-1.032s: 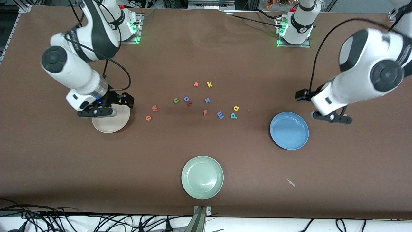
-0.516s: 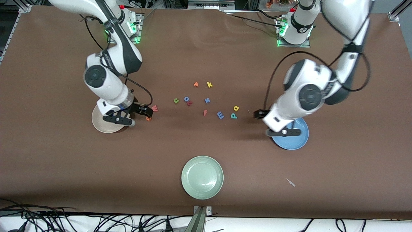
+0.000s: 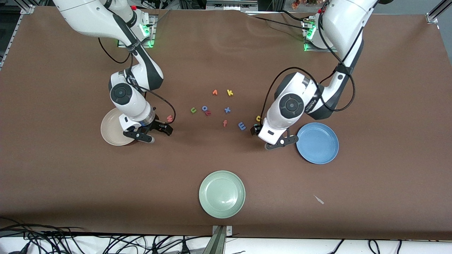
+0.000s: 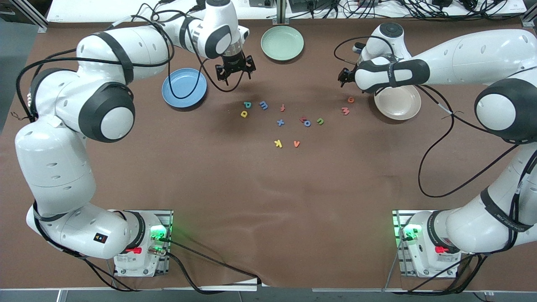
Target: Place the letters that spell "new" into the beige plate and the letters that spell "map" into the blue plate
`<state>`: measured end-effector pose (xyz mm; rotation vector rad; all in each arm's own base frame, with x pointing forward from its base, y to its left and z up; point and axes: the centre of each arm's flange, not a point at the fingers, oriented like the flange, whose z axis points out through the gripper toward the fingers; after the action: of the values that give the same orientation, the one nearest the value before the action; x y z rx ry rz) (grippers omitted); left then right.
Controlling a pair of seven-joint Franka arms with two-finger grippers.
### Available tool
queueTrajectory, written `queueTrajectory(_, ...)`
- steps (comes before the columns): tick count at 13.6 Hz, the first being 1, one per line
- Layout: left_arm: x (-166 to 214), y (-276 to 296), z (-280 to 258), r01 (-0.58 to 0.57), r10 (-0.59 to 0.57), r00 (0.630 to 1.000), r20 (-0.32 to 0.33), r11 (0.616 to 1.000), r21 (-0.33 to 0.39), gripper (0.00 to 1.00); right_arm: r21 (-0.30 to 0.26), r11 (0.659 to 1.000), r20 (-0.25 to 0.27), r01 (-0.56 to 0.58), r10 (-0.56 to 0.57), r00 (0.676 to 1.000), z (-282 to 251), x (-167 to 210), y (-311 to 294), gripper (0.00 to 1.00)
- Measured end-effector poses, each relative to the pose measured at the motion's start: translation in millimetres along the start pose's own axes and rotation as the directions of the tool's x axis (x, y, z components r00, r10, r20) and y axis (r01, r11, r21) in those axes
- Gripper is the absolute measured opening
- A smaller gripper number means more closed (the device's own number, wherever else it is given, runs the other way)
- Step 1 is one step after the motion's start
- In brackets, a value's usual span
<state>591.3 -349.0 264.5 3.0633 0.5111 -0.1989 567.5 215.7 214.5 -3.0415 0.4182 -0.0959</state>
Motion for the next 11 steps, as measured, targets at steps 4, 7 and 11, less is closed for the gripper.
queueTrajectory(4,-18.2,23.2,7.4,0.012,-0.013,1.0,-0.019,1.0,-0.021,1.0,0.01,1.0,-0.001,-0.015,0.015,1.0,21.3,-4.8,2.9,0.99)
queueTrajectory(7,-27.4,32.8,10.0,0.064,-0.064,0.998,-0.02,0.998,-0.027,1.0,0.008,0.999,0.007,-0.031,0.031,0.999,30.6,-10.8,0.4,0.97)
queueTrajectory(11,-59.1,57.7,39.5,0.132,-0.132,0.991,-0.007,0.991,-0.018,0.98,0.005,1.0,0.012,-0.028,0.028,1.0,32.6,-14.6,-0.9,0.88)
